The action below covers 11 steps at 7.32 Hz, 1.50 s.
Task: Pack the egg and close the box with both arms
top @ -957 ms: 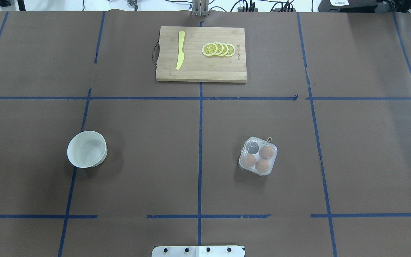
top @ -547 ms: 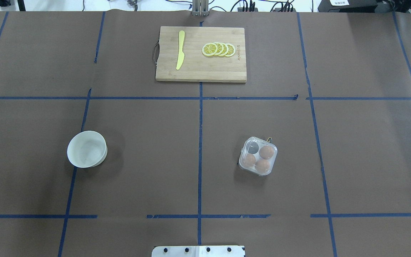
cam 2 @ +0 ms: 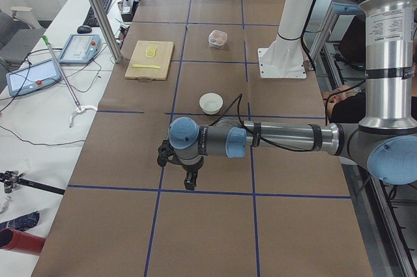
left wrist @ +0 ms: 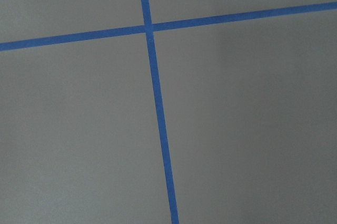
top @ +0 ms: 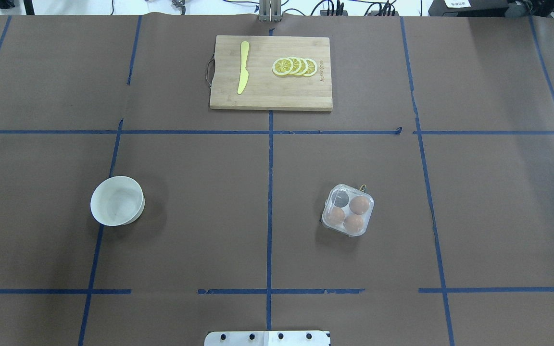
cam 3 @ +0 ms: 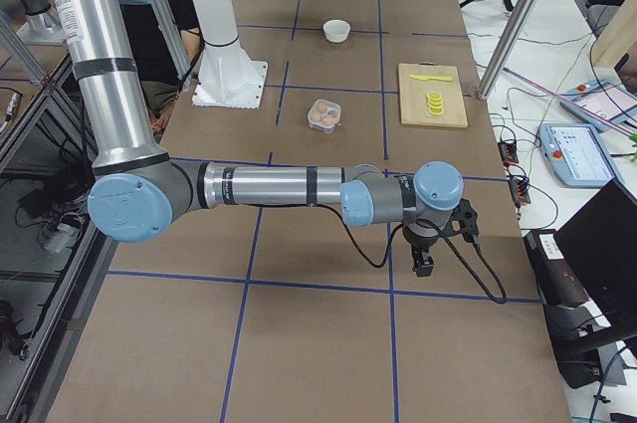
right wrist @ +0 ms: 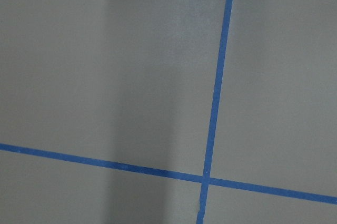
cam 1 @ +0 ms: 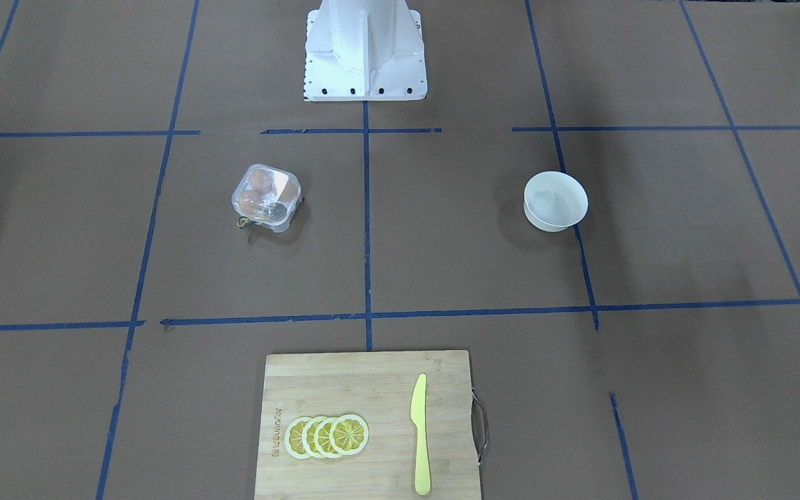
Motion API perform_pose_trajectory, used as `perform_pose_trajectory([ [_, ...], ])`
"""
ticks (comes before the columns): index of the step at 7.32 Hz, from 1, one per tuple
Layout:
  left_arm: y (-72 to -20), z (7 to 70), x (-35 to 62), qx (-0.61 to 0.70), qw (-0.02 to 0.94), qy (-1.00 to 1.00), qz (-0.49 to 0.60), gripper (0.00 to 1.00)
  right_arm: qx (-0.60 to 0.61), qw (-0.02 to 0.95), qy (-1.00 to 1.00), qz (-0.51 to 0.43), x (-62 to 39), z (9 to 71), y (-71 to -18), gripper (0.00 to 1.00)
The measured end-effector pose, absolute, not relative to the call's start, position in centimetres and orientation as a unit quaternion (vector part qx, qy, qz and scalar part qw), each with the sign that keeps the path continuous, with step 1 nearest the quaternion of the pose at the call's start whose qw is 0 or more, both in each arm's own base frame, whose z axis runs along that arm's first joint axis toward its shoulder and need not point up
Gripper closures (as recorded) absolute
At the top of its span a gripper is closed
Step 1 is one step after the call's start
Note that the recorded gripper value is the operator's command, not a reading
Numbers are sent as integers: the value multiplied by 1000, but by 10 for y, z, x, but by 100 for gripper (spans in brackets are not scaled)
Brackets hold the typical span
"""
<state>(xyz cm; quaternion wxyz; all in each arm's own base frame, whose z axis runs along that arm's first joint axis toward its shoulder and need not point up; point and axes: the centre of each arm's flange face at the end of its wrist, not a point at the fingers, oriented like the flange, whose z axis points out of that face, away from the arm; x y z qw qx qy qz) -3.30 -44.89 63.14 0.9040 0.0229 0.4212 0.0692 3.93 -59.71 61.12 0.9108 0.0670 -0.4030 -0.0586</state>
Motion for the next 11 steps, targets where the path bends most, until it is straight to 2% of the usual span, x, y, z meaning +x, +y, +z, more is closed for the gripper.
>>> perform_pose_trajectory([
  [2, -452, 633, -35, 23, 904, 422, 65, 0, 46, 917, -383, -97, -3, 616, -615, 0],
  [7, -459, 641, -35, 17, 905, 421, 63, 0, 45, 919, -383, -81, 20, 614, -618, 0],
  [11, -471, 628, -34, 31, 903, 423, 71, 0, 49, 915, -397, -55, 53, 633, -550, 0],
])
